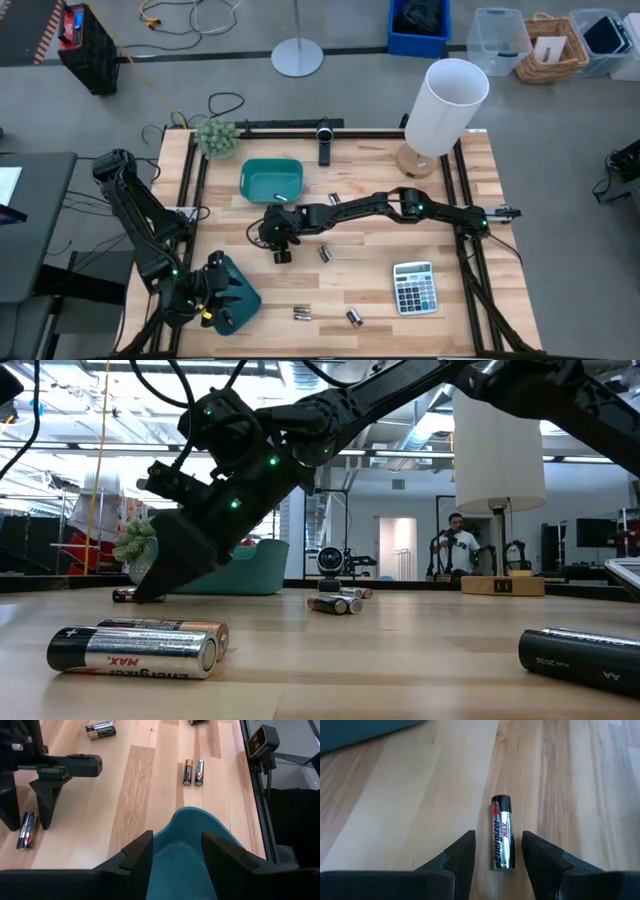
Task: Sort batteries
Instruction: Put the silver battery into the green bin
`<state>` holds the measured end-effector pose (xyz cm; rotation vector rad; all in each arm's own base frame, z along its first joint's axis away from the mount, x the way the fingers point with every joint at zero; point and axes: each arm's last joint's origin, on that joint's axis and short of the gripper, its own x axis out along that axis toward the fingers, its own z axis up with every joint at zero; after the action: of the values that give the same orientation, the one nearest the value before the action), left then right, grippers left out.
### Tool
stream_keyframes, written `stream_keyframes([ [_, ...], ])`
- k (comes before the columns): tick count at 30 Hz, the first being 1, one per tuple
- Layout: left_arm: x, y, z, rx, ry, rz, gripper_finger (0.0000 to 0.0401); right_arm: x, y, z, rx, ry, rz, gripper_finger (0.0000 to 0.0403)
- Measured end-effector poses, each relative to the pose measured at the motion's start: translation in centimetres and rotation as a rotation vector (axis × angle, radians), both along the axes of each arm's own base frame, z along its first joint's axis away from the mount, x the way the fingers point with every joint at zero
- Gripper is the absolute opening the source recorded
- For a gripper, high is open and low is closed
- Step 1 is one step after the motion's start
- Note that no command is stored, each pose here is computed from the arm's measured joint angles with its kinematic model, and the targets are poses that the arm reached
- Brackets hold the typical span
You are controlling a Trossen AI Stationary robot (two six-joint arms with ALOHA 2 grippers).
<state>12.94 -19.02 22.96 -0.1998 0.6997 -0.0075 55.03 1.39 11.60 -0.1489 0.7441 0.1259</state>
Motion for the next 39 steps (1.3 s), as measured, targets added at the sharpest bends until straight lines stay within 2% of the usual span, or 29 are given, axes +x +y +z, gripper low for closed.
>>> stream_keyframes([
  [4, 0.00, 0.00, 0.00, 0.006, -0.002, -0.004, 0.0161, -0.02, -0.03, -0.02, 0.014, 0.004, -0.014, 0.0158],
  [11, 0.00, 0.00, 0.01, 0.012, -0.003, -0.009, 0.0161, -0.24, -0.08, -0.24, 0.034, 0.039, -0.037, 0.0082],
  [15, 0.01, 0.00, 0.01, 0.025, -0.004, -0.019, 0.0161, -0.26, -0.03, -0.26, 0.035, 0.042, -0.037, 0.0055],
  [31, 0.11, -0.04, 0.00, 0.035, -0.029, 0.000, 0.0161, -0.11, -0.22, 0.00, 0.038, 0.016, -0.017, 0.0048],
  [39, 0.19, 0.13, 0.10, 0.114, -0.081, 0.006, 0.0161, 0.14, -0.10, 0.33, 0.054, -0.026, 0.001, 0.0047],
])
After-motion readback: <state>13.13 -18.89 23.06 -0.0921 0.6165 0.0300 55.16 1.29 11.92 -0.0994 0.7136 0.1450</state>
